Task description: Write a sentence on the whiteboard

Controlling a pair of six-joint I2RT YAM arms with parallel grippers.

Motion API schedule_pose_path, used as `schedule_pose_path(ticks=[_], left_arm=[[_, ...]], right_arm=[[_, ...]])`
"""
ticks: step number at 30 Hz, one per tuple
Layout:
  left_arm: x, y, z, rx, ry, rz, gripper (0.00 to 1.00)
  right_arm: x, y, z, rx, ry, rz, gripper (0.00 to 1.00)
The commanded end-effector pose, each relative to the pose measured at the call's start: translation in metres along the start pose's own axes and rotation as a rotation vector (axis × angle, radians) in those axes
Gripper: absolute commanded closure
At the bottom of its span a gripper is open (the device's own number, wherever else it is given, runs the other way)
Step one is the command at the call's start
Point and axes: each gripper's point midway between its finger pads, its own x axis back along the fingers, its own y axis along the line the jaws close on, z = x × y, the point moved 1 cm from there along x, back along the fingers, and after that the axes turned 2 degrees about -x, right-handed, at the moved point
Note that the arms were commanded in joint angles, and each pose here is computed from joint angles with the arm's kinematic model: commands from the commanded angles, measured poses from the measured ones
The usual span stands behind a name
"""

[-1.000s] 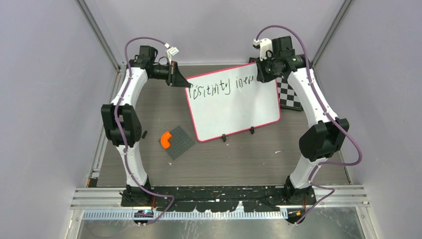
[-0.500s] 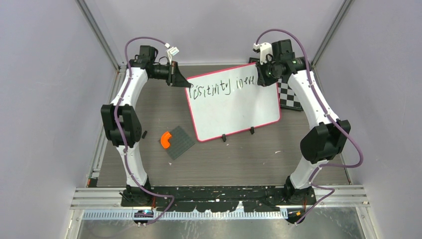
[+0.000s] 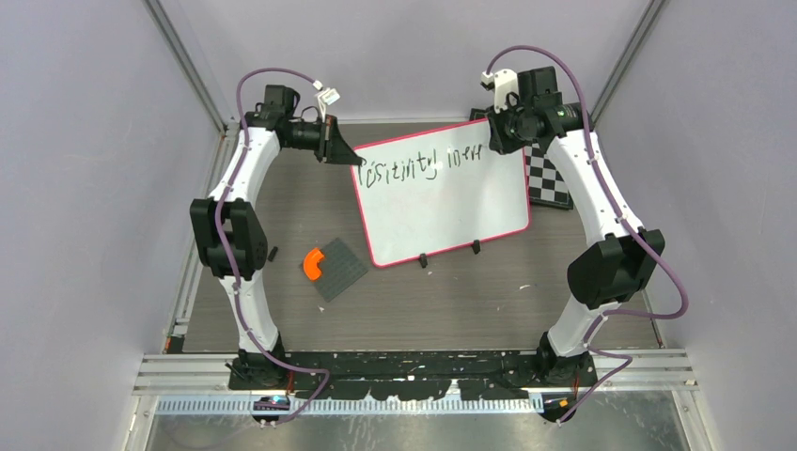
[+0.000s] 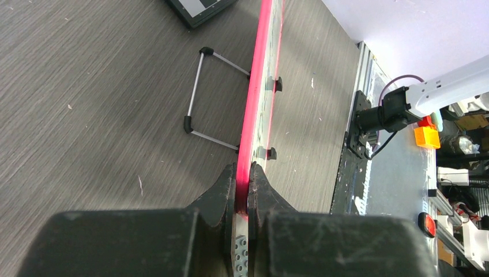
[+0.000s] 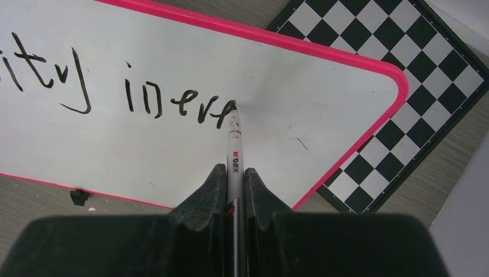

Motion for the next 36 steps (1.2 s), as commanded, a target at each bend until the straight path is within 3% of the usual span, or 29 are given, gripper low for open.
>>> schedule_pose_path(ticks=[1, 21, 36], left_arm=[[0.006, 0.021, -0.002, -0.12, 0.025, -0.144, 1.0], [0.005, 0.021, 0.001, -0.116, 0.031, -0.142, 1.0], [0.006, 0.02, 0.0, -0.123, 0.029, -0.144, 1.0]], right_arm=[[0.013, -0.012, -0.023, 0.024, -0.078, 0.054, 1.0], [-0.001, -0.009, 0.011, 0.006, -0.003, 0.034, 1.0], [0.002, -0.011, -0.014, -0.009, -0.059, 0.033, 1.0]])
